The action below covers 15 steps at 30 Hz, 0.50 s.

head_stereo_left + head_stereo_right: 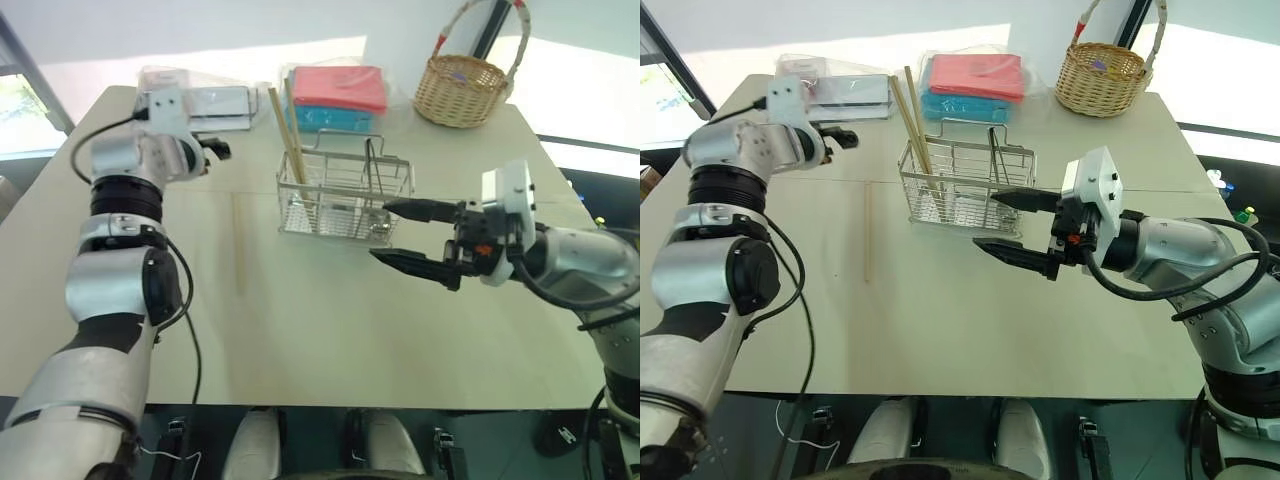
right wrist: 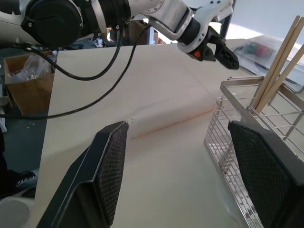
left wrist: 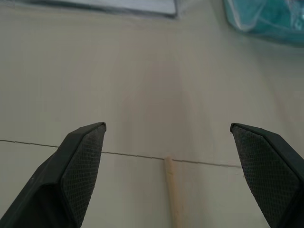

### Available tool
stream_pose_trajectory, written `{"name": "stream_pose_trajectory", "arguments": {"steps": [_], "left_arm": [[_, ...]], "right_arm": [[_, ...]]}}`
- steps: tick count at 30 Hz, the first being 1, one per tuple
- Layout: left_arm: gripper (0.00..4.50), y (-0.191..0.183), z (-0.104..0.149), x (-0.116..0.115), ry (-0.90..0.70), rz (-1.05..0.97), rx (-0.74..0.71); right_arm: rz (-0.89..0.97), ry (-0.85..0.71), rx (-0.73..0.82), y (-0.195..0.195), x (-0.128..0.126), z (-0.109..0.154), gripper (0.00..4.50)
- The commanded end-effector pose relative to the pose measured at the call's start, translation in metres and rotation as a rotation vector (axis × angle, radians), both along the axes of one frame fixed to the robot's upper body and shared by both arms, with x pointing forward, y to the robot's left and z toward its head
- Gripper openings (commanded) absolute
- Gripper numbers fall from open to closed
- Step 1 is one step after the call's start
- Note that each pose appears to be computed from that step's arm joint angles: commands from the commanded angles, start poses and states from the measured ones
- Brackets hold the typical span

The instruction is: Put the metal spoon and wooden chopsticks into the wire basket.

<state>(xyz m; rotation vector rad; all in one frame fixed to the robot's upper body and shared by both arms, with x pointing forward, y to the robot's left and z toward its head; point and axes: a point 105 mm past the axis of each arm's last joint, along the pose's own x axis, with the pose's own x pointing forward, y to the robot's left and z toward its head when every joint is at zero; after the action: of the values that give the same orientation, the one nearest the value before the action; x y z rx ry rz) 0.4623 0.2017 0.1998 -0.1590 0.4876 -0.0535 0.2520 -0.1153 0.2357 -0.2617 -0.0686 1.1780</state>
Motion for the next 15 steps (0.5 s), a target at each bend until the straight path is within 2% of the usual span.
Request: {"name": "stream_pose_trajectory", "arguments": {"steps": [1, 4, 10, 15], "left_arm": [[4.43, -0.002, -0.012, -0.002, 0.048, -0.027, 0.033], [4.43, -0.005, -0.035, -0.005, 0.12, -0.032, 0.062], [4.43, -0.018, -0.065, -0.011, 0.212, -0.056, 0.069], [4.43, -0.027, -0.077, -0.013, 0.24, -0.074, 0.049]], "right_arm": [[0.002, -0.055, -0.01, -0.002, -0.004, 0.007, 3.49], [-0.005, -0.048, -0.013, -0.004, -0.006, 0.005, 3.49], [-0.013, -0.046, -0.04, -0.008, -0.01, -0.001, 3.49], [-0.02, -0.053, -0.027, -0.008, -0.011, 0.001, 3.49]]}}
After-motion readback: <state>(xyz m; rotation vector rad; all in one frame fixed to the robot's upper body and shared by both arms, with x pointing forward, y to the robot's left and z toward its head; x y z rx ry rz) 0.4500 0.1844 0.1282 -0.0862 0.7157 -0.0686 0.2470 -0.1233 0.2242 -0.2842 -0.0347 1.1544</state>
